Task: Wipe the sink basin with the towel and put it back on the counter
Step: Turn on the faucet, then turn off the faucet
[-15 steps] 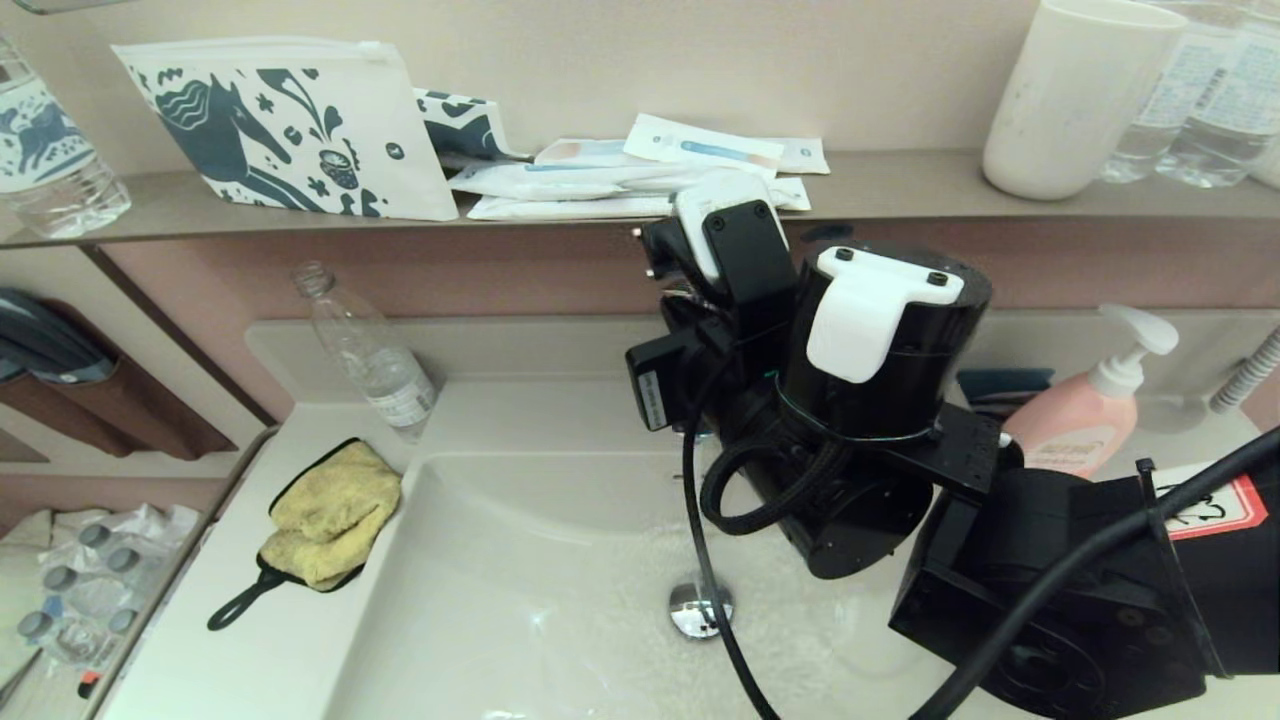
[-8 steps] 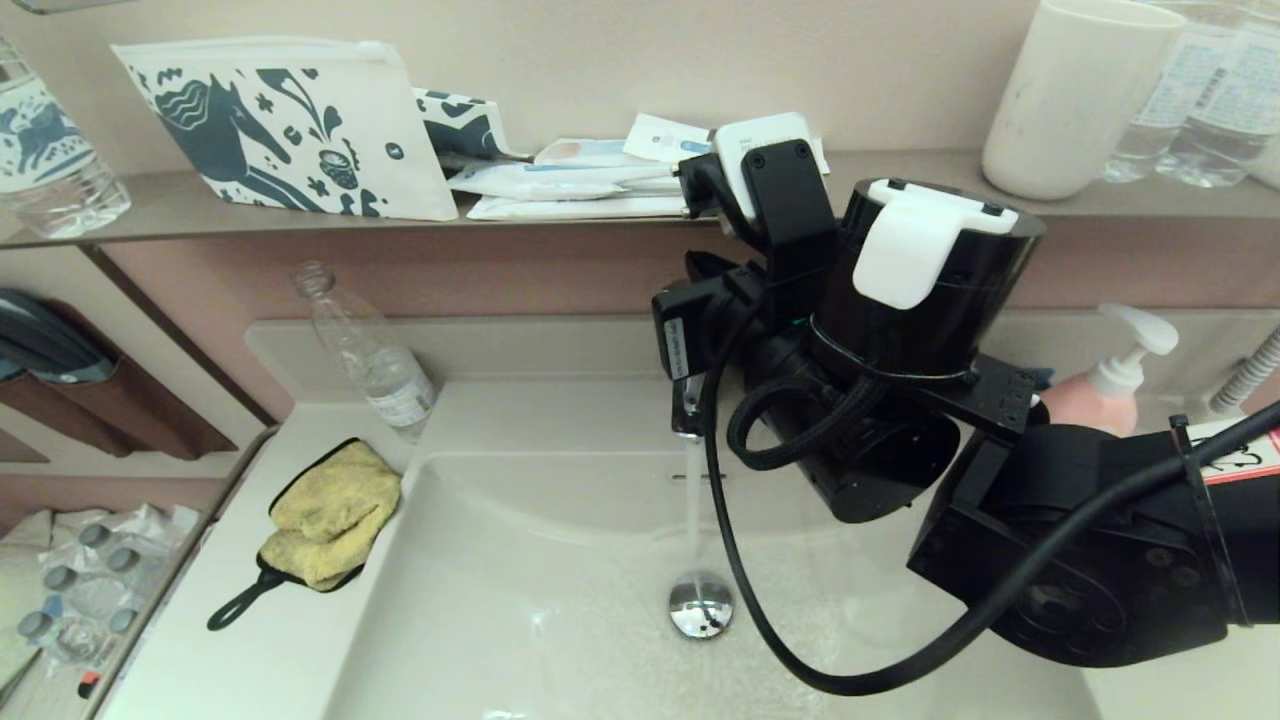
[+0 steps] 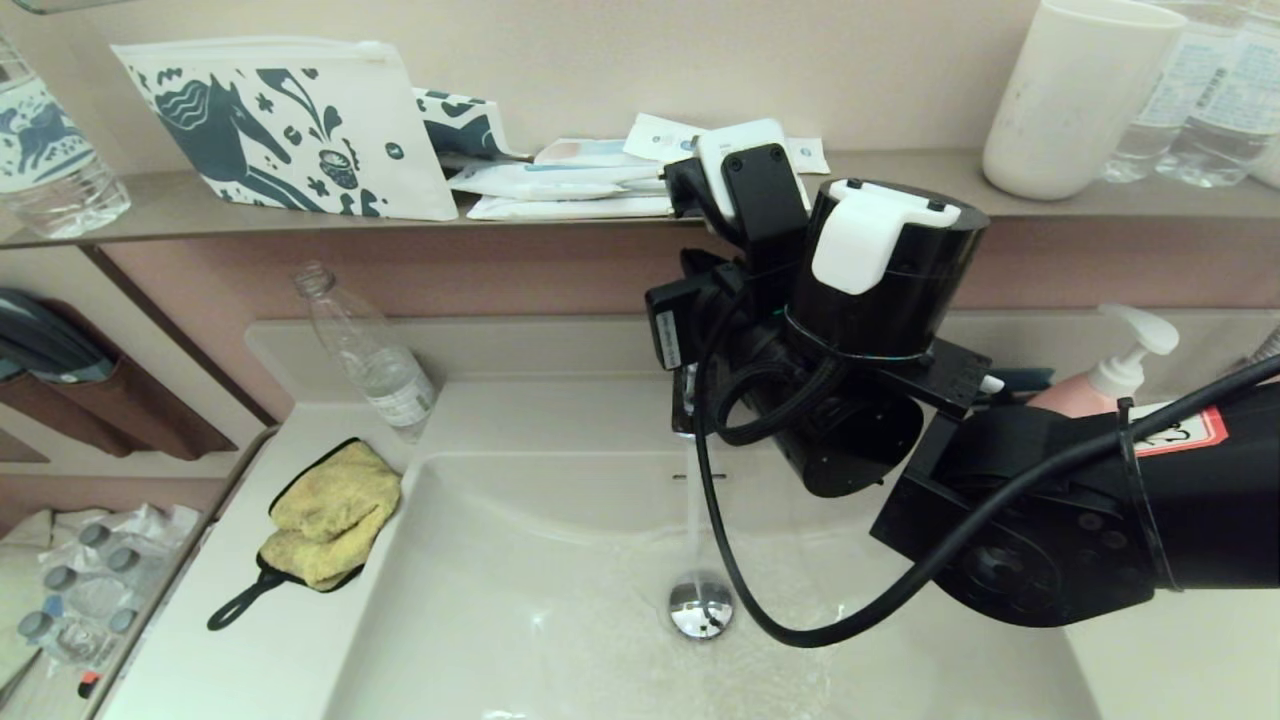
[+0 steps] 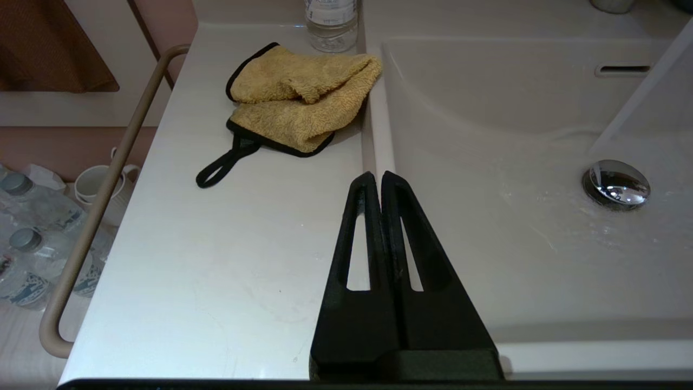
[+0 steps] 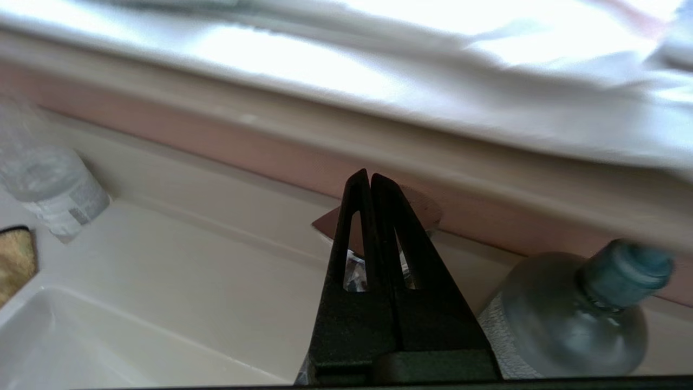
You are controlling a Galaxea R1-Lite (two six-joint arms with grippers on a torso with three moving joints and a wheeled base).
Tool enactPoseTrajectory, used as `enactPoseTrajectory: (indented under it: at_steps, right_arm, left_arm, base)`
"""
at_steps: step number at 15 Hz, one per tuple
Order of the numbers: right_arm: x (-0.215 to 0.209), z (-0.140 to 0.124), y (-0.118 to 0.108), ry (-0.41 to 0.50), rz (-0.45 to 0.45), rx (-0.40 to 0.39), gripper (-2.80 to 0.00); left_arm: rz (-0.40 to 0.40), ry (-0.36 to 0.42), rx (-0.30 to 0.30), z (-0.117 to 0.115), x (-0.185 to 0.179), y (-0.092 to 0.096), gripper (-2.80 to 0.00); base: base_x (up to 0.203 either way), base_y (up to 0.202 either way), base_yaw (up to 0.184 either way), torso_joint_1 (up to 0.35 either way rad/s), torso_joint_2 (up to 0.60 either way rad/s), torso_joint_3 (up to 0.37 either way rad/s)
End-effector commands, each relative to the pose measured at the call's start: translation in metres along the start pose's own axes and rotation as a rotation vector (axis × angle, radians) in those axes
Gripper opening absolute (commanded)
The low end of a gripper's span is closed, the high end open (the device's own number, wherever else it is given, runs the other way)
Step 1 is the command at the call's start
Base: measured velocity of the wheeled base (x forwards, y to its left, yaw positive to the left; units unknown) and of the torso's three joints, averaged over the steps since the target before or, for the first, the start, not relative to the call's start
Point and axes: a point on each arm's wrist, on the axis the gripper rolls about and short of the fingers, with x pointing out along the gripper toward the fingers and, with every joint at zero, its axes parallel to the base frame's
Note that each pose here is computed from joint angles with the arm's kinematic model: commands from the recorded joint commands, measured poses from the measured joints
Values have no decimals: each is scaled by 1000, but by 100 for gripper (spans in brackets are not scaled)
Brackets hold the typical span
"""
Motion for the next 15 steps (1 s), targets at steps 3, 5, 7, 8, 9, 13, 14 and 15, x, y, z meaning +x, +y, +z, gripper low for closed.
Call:
enactPoseTrajectory:
  at_steps: [3, 5, 7, 8, 9, 13, 14, 15]
  right_arm:
    - [6, -10, 6, 35, 4, -23, -280]
    - [7, -11, 6, 42, 2, -28, -280]
    - [7, -15, 5, 68, 0, -44, -280]
    - [7, -16, 5, 81, 0, -52, -280]
    - [7, -16, 5, 86, 1, -53, -280]
    - [3, -25, 6, 123, 10, -77, -280]
    - [2, -27, 5, 132, 12, -82, -280]
    - [1, -27, 5, 136, 15, -85, -280]
  left_arm:
    - [0, -1, 0, 0, 0, 0, -280]
    - [1, 0, 0, 0, 0, 0, -280]
    - [0, -1, 0, 0, 0, 0, -280]
    - [0, -1, 0, 0, 0, 0, -280]
    - [0, 1, 0, 0, 0, 0, -280]
    - [0, 0, 0, 0, 0, 0, -280]
    - [0, 0, 0, 0, 0, 0, -280]
    - [0, -1, 0, 0, 0, 0, -280]
  base:
    - [0, 0, 0, 0, 0, 0]
    - [0, 0, 0, 0, 0, 0]
    - [0, 0, 0, 0, 0, 0]
    - [0, 0, 0, 0, 0, 0]
    - [0, 0, 0, 0, 0, 0]
    - [0, 0, 0, 0, 0, 0]
    - [0, 0, 0, 0, 0, 0]
    - [0, 0, 0, 0, 0, 0]
